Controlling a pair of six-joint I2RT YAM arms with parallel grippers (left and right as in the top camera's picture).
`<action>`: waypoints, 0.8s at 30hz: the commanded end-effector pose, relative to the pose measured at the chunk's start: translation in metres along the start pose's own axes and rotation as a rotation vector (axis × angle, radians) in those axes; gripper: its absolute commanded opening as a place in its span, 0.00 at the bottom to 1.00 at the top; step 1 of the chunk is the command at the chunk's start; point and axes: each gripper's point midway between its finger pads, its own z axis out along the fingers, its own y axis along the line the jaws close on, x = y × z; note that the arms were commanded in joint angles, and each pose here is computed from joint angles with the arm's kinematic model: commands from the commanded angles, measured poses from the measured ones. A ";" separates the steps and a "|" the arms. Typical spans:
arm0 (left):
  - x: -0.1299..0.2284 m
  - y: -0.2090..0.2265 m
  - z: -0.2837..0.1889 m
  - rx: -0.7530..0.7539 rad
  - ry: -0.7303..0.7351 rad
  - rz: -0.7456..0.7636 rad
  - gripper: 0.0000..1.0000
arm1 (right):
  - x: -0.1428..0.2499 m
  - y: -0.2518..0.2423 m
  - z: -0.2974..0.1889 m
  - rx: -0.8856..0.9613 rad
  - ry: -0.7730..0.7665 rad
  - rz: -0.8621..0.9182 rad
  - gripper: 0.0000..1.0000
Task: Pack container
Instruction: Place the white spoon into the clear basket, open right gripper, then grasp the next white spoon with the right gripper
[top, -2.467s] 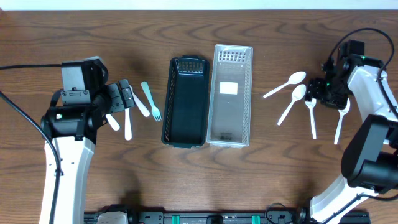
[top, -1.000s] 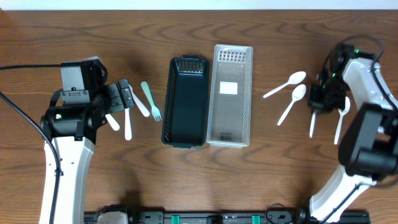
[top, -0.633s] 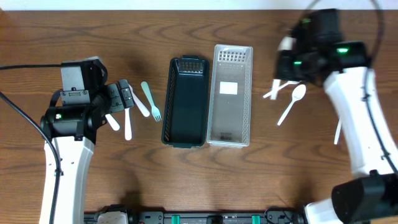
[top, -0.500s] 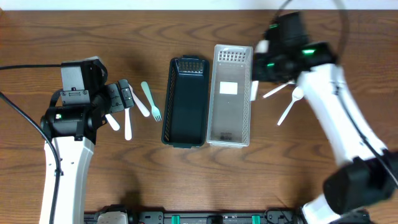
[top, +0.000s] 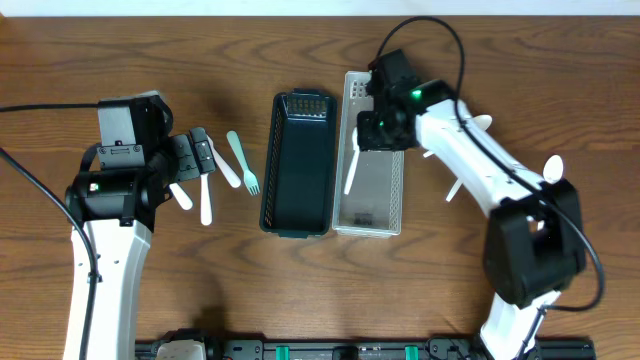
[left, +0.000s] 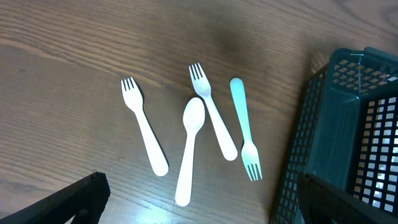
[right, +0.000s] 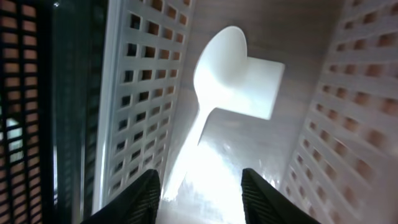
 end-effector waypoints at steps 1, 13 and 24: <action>-0.008 0.002 -0.005 -0.011 -0.023 0.004 0.98 | -0.042 -0.032 -0.080 0.054 -0.211 0.031 0.50; -0.008 0.002 -0.005 -0.011 -0.023 0.004 0.98 | 0.029 -0.301 -0.144 0.471 -0.122 0.594 0.57; -0.008 0.002 -0.005 -0.011 -0.023 0.004 0.98 | 0.093 -0.356 -0.062 0.423 0.084 0.699 0.57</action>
